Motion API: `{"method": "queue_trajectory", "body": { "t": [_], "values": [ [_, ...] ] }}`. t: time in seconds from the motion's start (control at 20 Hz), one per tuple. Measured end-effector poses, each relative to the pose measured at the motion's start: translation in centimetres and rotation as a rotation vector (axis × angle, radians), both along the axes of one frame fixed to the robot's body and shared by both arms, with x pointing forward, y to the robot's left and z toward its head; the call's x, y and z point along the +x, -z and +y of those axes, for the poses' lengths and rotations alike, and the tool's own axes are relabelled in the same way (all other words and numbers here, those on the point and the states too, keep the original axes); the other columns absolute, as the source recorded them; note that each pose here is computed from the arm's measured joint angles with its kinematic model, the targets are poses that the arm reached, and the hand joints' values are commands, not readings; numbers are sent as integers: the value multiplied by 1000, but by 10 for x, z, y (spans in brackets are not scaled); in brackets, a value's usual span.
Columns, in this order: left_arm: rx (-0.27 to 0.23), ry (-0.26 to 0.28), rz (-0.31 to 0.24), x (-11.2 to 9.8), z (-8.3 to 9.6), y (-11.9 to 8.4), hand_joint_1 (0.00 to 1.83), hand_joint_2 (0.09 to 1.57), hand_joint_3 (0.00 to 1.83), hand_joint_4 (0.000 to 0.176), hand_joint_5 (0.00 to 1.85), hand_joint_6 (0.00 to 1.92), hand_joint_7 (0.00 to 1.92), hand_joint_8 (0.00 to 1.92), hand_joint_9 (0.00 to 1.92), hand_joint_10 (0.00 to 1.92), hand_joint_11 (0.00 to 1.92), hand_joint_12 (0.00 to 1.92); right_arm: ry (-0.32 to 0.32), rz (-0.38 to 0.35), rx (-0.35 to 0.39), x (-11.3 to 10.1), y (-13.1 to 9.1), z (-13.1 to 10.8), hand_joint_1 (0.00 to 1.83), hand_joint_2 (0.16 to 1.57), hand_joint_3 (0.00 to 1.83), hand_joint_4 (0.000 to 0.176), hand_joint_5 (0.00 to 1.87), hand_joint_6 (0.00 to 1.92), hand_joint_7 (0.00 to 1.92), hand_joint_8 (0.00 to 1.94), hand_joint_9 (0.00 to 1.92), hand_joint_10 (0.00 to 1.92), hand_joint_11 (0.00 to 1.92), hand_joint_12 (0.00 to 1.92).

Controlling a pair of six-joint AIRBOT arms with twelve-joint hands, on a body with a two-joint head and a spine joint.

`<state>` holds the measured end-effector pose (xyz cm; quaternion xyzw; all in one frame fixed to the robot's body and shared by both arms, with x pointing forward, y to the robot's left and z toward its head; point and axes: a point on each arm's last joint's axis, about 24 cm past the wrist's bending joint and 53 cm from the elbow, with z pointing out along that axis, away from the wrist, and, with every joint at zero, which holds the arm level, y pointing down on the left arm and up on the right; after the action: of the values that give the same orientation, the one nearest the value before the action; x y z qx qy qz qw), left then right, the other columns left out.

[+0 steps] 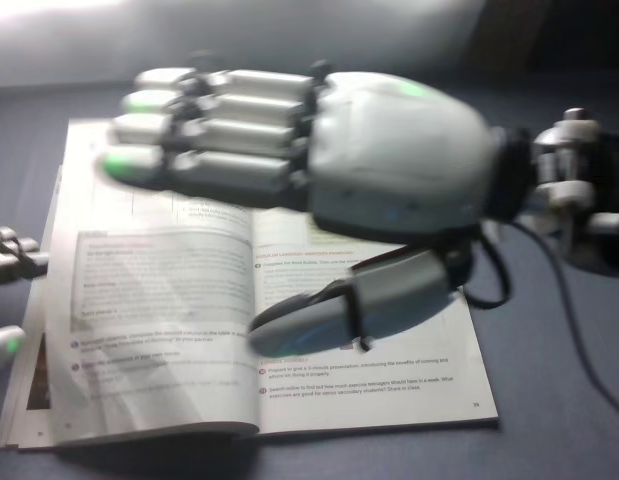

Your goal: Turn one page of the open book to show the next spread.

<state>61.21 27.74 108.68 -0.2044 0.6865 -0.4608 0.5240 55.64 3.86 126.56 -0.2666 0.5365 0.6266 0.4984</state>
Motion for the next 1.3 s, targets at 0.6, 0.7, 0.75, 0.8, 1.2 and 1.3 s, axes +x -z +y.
{"method": "queue_trajectory", "body": {
  "t": [0.6, 0.7, 0.75, 0.8, 1.2, 1.3],
  "values": [
    [-49, 92, -200, -1, -24, -64, 86, 1317, 0, 1, 0, 0, 0, 0, 0, 0, 0, 0, 509, 151, -184, 58, 65, -147, 0, 1231, 25, 0, 0, 0, 0, 0, 0, 0, 0, 0],
    [-73, 111, -239, 5, -33, -74, 78, 1332, 1, 0, 0, 0, 0, 0, 0, 0, 0, 0, 582, 180, -175, 63, 69, -170, 0, 1219, 17, 0, 0, 0, 0, 0, 0, 0, 0, 0],
    [-75, 118, -246, 6, -36, -76, 78, 1332, 1, 0, 0, 0, 0, 0, 0, 0, 0, 0, 599, 187, -170, 64, 68, -176, 0, 1219, 17, 0, 0, 0, 0, 0, 0, 0, 0, 0],
    [-82, 130, -253, 8, -42, -78, 67, 1333, 1, 0, 0, 0, 0, 0, 0, 0, 0, 0, 631, 192, -153, 64, 66, -187, 0, 1218, 16, 0, 0, 0, 0, 0, 0, 0, 0, 0],
    [-121, 173, -358, 17, -57, -113, 47, 1326, 3, 0, 0, 0, 0, 0, 0, 0, 0, 0, 698, 126, 18, 51, 23, -222, 109, 1299, 16, 48, 0, 0, 0, 0, 0, 0, 0, 0],
    [-122, 189, -364, 15, -61, -113, 50, 1363, 16, 0, 0, 0, 0, 0, 0, 0, 0, 0, 719, 113, 59, 52, 14, -231, 142, 1295, 8, 78, 0, 0, 0, 0, 0, 0, 11, 5]
  ]
}}
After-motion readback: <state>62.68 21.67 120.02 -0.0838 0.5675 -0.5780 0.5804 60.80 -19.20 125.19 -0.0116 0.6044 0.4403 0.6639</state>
